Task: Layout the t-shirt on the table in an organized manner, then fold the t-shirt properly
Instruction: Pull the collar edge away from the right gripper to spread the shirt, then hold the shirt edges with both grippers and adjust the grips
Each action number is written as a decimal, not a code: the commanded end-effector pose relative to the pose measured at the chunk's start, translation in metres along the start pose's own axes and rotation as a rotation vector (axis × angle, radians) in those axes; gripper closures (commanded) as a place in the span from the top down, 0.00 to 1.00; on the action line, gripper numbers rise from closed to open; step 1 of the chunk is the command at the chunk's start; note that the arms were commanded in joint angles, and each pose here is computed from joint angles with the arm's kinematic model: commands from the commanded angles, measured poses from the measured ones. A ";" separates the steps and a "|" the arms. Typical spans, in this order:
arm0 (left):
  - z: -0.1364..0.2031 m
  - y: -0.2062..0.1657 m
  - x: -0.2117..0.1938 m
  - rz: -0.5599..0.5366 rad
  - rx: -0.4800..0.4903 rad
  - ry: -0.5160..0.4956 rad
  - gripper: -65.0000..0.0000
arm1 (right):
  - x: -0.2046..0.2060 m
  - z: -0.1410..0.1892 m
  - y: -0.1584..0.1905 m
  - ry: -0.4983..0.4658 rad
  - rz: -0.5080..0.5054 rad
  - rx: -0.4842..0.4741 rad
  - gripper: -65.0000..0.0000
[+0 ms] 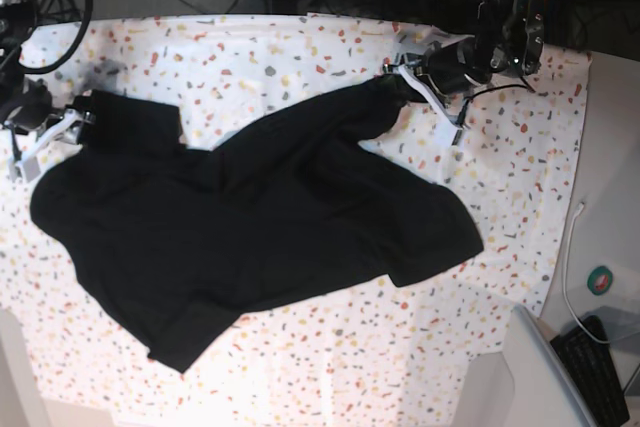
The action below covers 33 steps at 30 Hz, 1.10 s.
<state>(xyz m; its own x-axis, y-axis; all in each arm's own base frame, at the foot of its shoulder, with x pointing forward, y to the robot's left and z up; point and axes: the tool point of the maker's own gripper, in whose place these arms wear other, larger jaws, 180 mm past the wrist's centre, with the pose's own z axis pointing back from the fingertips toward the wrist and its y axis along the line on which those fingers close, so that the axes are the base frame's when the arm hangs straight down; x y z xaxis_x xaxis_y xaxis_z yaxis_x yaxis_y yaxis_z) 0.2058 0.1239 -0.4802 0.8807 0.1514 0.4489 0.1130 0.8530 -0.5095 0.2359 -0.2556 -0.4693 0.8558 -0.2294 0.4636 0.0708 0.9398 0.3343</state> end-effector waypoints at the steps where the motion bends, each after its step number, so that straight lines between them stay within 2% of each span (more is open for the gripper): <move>1: 0.015 0.011 0.021 -0.008 0.029 -0.069 0.00 | 0.007 0.001 0.004 -0.024 0.014 0.013 0.64; 5: 0.057 0.044 0.038 0.013 0.135 -0.167 0.00 | -0.017 -0.005 0.016 0.038 0.042 0.036 0.64; 9: 0.101 0.081 0.051 -0.003 0.250 -0.166 0.00 | -0.040 0.000 0.022 0.078 0.070 0.040 0.64; 13: 0.127 0.103 0.062 0.009 0.320 -0.204 0.00 | -0.033 0.021 0.028 0.034 0.139 0.024 0.64; 15: 0.129 0.105 0.065 0.001 0.325 -0.204 0.00 | -0.022 0.036 0.030 -0.003 0.175 0.004 0.64; 19: 0.127 0.103 0.063 0.006 0.320 -0.201 0.00 | 0.007 0.044 0.022 -0.100 0.098 -0.040 0.64; 20: 0.124 0.101 0.061 0.003 0.313 -0.196 0.00 | 0.008 0.040 0.021 -0.098 0.086 -0.034 0.64; 21: 0.119 0.097 0.059 -0.003 0.300 -0.182 0.00 | 0.007 0.033 0.023 -0.083 0.077 -0.019 0.61; 23: 0.113 0.092 0.057 -0.013 0.283 -0.168 0.00 | 0.012 0.018 0.029 -0.069 0.063 0.014 0.47; 25: 0.110 0.089 0.058 -0.018 0.275 -0.164 0.00 | 0.013 0.000 0.028 -0.033 0.038 0.034 0.26; 28: 0.109 0.088 0.058 -0.021 0.272 -0.164 0.00 | 0.022 -0.025 0.020 0.019 0.029 0.033 0.00; 33: 0.110 0.092 0.059 -0.013 0.280 -0.167 0.00 | 0.050 -0.056 0.006 0.021 0.039 -0.021 0.00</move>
<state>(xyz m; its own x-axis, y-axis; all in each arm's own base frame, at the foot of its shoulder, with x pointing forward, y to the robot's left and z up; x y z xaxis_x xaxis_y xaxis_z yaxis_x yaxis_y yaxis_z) 0.2094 0.2598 -0.4305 0.8127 0.2037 0.5460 -0.0364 0.9528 -0.3013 0.2993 -0.2400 -0.4980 0.8773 -0.1961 0.4382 0.0511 0.9457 0.3209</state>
